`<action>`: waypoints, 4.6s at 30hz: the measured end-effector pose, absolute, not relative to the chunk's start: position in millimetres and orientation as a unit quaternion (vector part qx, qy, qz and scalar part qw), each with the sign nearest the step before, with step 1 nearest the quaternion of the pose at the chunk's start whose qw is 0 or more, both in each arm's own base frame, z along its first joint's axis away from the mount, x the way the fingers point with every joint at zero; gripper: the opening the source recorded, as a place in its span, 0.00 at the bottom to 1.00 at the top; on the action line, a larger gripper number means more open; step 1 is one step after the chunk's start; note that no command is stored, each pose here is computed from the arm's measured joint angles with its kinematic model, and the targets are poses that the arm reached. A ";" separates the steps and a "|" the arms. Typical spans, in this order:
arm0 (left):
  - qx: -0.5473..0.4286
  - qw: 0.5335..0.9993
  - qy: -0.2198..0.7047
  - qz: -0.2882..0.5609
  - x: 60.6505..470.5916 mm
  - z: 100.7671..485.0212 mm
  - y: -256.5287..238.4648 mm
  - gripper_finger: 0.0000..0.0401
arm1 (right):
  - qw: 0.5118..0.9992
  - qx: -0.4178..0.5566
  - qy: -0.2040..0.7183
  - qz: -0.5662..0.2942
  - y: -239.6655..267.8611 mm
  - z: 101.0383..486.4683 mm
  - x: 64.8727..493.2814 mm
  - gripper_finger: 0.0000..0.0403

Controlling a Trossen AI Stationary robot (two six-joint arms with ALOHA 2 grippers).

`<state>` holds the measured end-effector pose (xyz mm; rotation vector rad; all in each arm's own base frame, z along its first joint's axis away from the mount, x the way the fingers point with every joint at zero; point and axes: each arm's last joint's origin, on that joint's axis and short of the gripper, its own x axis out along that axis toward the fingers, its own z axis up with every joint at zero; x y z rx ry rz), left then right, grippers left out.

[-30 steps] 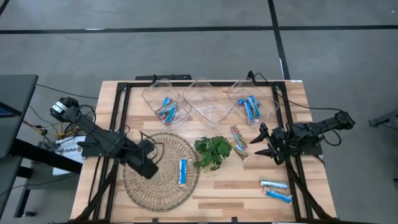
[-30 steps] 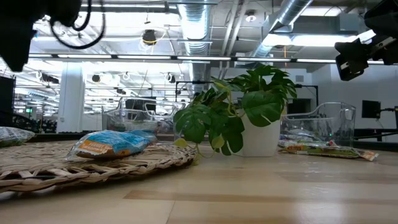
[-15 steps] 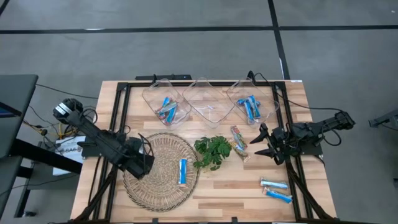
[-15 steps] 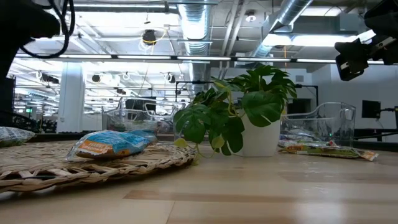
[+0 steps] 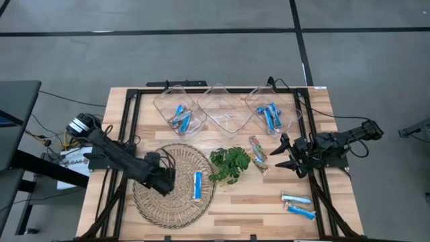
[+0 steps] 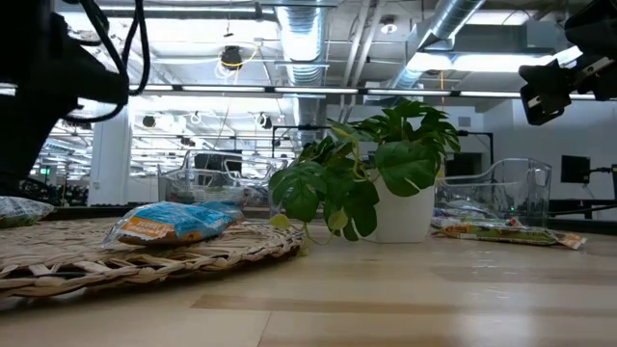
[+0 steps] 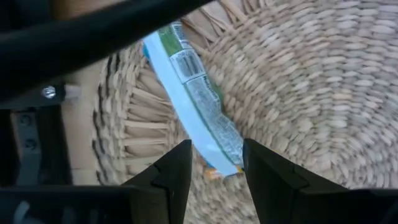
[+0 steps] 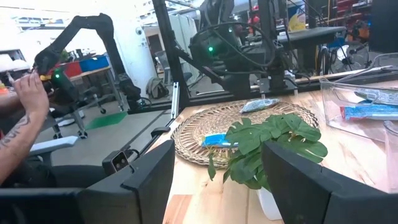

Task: Pick and place Granola Bars by type
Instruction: Put the yellow granola bar into the middle transparent bin

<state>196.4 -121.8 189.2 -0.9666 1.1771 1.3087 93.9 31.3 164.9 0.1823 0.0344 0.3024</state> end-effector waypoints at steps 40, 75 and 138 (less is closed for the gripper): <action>-0.463 0.585 0.457 0.484 196.6 163.6 -102.0 0.09 | 0.984 0.091 0.017 0.150 31.3 164.8 93.9 0.58; -0.103 0.948 0.120 0.275 273.0 258.4 -59.6 0.09 | 0.984 0.091 0.017 0.150 31.3 164.8 93.9 0.58; 0.048 0.903 0.377 0.199 393.7 219.0 143.8 0.39 | 0.984 0.091 0.017 0.150 31.3 164.9 93.9 0.58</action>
